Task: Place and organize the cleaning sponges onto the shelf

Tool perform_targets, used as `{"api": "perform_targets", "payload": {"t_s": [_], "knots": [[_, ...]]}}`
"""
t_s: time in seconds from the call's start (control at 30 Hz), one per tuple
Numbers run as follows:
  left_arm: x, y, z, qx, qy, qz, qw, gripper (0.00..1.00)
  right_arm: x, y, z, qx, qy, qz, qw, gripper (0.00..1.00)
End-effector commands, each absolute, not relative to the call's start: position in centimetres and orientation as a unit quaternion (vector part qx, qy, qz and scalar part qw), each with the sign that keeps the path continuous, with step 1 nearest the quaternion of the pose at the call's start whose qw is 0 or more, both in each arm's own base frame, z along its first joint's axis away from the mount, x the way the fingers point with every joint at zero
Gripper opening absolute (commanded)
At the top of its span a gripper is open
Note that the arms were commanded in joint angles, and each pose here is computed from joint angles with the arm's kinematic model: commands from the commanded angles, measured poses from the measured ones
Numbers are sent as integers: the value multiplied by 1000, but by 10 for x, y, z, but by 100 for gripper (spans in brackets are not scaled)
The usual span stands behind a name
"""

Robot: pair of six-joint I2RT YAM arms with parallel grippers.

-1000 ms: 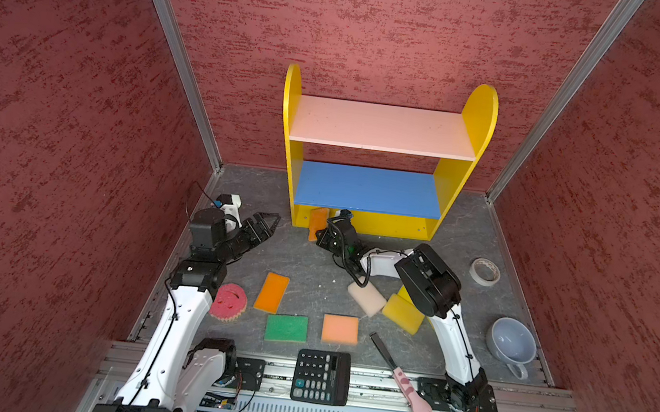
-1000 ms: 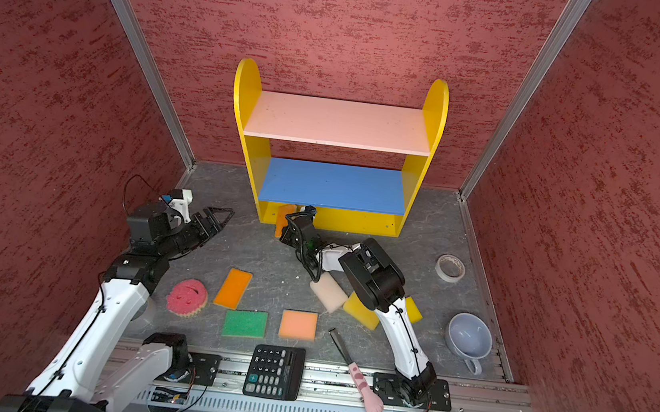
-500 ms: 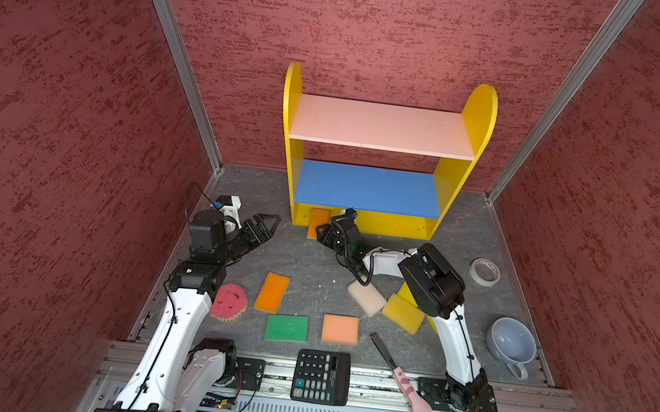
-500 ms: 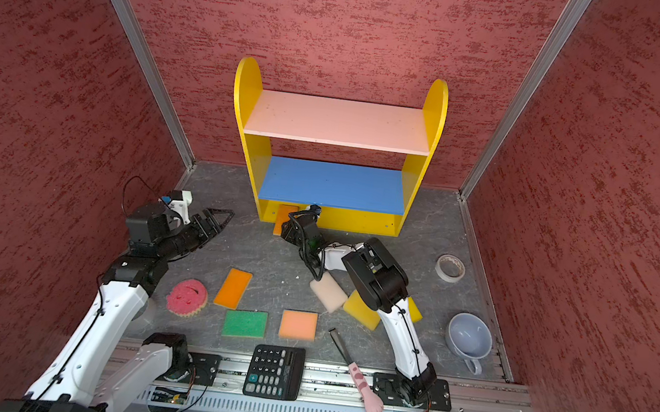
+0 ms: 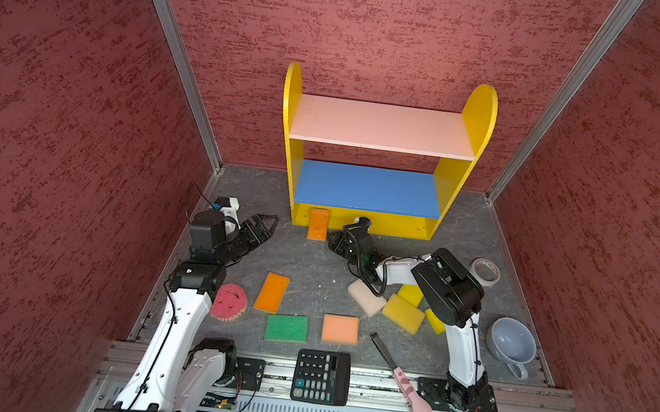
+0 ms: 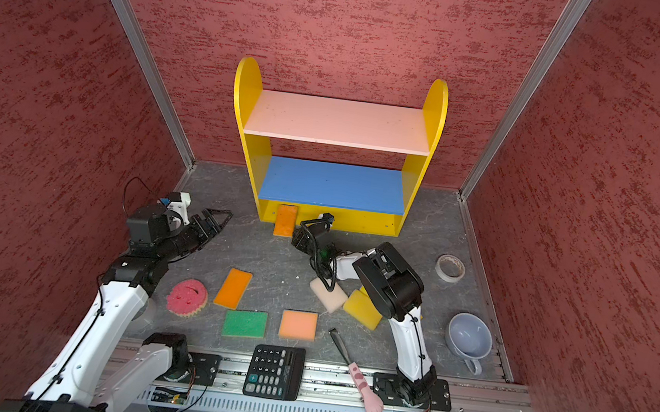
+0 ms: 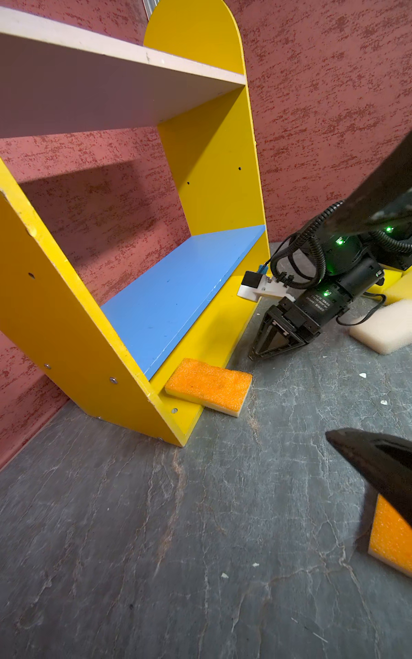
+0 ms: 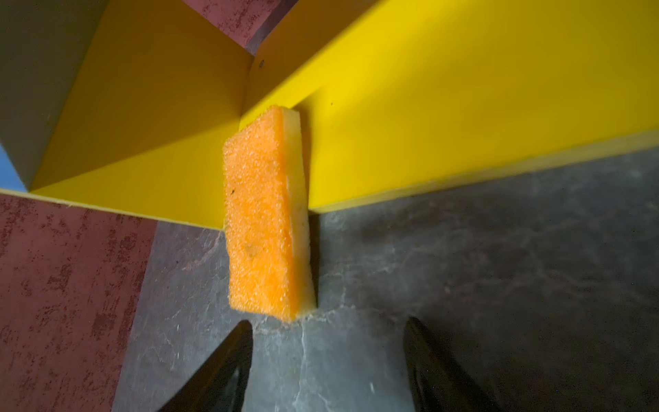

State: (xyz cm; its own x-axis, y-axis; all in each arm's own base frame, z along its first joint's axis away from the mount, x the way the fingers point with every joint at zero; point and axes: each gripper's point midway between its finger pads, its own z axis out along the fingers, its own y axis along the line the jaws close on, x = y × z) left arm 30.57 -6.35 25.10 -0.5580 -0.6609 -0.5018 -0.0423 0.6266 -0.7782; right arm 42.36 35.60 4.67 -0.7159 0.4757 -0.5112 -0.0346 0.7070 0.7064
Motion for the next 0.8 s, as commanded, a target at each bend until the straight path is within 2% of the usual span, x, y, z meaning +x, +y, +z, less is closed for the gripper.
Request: {"api": "perform_targets", "payload": {"t_s": [0.0, 0.23, 0.47, 0.77], "knots": [[308, -59, 245, -232, 801, -367, 411, 84, 413, 360, 57, 138, 847, 366, 359, 69], [306, -58, 239, -237, 804, -361, 408, 85, 394, 382, 47, 128, 851, 376, 343, 68], [307, -58, 233, -238, 808, -360, 402, 85, 393, 399, 29, 132, 855, 394, 310, 62], [310, -59, 230, -240, 810, -362, 395, 85, 405, 399, 20, 139, 857, 376, 323, 63]]}}
